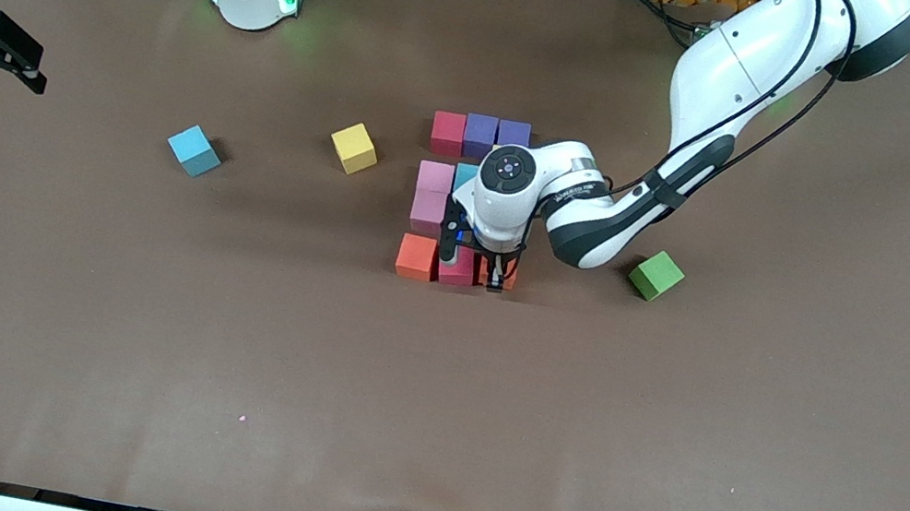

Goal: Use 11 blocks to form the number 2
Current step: 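Lower the orange cube beside the pink cube and open the left gripper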

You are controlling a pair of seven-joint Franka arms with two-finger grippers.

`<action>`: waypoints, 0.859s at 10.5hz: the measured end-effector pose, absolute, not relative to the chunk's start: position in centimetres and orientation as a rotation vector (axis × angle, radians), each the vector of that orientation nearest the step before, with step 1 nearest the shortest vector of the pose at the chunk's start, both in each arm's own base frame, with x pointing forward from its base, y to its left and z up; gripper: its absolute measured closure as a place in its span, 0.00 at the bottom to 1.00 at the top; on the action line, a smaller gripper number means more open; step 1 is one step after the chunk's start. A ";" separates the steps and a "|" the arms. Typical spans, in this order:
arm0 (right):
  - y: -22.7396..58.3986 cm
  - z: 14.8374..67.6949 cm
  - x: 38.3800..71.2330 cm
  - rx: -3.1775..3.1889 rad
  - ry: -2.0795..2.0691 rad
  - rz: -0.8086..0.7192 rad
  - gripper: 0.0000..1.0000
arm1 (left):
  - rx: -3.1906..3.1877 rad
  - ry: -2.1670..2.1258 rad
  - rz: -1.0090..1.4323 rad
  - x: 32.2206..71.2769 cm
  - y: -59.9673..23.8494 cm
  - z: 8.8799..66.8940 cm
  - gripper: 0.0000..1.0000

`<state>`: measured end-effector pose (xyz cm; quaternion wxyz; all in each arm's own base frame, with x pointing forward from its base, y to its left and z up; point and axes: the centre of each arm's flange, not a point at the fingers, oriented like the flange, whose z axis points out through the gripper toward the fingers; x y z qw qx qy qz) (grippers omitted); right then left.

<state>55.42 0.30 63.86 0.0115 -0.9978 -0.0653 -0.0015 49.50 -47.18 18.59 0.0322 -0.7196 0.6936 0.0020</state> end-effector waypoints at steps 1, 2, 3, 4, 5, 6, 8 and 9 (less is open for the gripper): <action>0.4 63.8 55.5 -3.112 -0.206 -0.002 0.00 | -2.213 2.138 0.007 49.4 -47.3 18.6 0.44; 0.4 63.8 55.4 -3.112 -0.207 -0.003 0.00 | -2.209 2.142 0.007 49.2 -47.5 18.6 0.43; 0.4 63.9 55.4 -3.112 -0.207 -0.003 0.00 | -2.207 2.148 0.009 48.9 -47.7 18.5 0.30; 0.4 63.9 55.4 -3.111 -0.208 -0.004 0.00 | -2.209 2.150 0.014 48.8 -47.9 18.3 0.14; 0.5 63.9 55.4 -3.111 -0.208 -0.004 0.00 | -2.214 2.145 0.012 49.0 -47.7 18.4 0.01; 0.5 63.9 55.4 -3.111 -0.209 -0.005 0.00 | -2.222 2.137 0.003 49.4 -47.6 18.6 0.00; 0.5 63.9 55.4 -3.111 -0.211 -0.004 0.00 | -2.235 2.109 0.006 50.5 -47.0 19.3 0.00; 0.6 63.9 55.4 -3.111 -0.212 -0.002 0.00 | -2.255 2.085 0.018 51.1 -46.5 20.0 0.00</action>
